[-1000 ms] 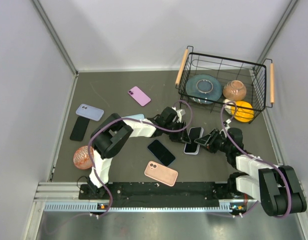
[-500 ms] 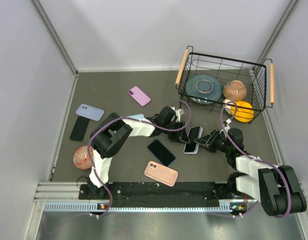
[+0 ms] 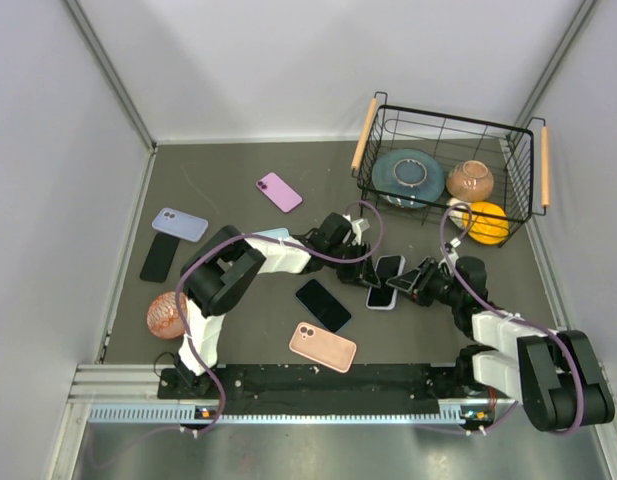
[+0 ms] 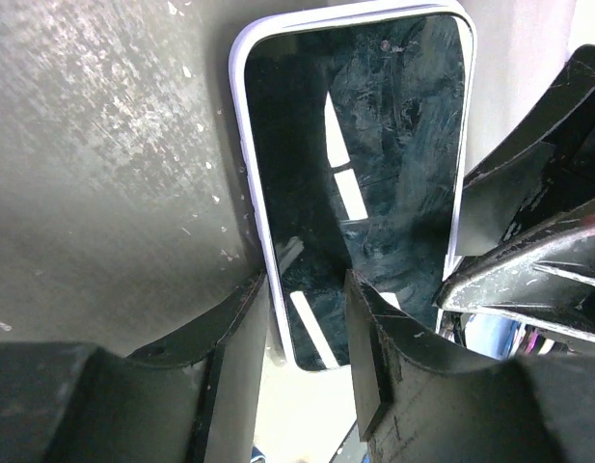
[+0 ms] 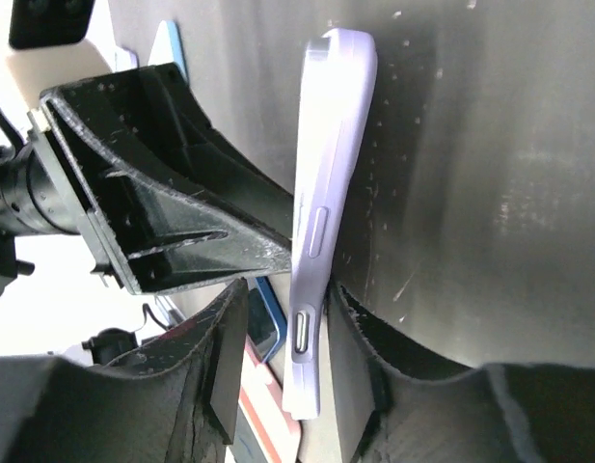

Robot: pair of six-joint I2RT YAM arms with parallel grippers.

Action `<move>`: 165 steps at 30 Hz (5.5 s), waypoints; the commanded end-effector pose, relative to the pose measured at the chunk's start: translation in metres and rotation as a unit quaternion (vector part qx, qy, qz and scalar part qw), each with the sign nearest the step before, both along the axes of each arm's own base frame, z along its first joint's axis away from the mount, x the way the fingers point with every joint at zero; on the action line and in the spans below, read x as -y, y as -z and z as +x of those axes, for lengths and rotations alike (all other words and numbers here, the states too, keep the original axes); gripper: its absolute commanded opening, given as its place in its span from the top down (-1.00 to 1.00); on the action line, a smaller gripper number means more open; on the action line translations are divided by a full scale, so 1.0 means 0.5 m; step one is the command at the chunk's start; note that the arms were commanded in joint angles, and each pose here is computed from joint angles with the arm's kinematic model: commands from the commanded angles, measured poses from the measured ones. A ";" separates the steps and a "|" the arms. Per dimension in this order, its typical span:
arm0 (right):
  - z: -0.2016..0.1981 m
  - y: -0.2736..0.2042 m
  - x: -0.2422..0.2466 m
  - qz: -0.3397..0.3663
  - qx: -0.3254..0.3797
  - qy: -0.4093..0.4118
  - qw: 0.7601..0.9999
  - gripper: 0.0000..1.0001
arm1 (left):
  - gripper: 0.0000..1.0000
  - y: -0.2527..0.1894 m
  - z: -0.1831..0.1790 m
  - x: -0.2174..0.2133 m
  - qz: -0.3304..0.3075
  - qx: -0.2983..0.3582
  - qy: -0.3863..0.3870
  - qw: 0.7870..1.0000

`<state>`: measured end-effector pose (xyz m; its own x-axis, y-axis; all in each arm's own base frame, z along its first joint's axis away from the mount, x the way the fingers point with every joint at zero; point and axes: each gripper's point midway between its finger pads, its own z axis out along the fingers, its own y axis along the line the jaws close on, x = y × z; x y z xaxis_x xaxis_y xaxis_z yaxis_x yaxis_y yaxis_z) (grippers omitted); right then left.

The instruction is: Put the phone into the phone case

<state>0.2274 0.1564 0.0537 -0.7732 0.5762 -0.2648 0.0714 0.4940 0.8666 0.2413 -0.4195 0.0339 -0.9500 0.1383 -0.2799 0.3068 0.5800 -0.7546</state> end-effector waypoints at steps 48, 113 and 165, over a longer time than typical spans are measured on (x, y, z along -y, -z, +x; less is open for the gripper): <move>-0.108 -0.334 -0.087 0.142 0.271 -0.200 0.931 1.00 | -0.05 -0.367 -0.089 -0.082 -0.264 0.072 0.066 0.959; -0.108 -0.401 -0.098 0.107 0.321 -0.242 0.909 -0.22 | 1.00 -0.380 -0.194 -0.135 -0.246 0.091 0.217 0.940; -0.136 -0.335 -0.110 0.117 0.285 -0.210 0.928 0.37 | 1.00 -0.388 -0.104 -0.092 -0.240 0.094 0.083 0.963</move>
<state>0.1758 0.2047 0.2000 -0.7367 0.3848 -0.5560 -0.4967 0.2500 0.8311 0.1669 -0.3677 0.1973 -0.8836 0.2272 -0.4094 0.4465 0.1463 -0.8827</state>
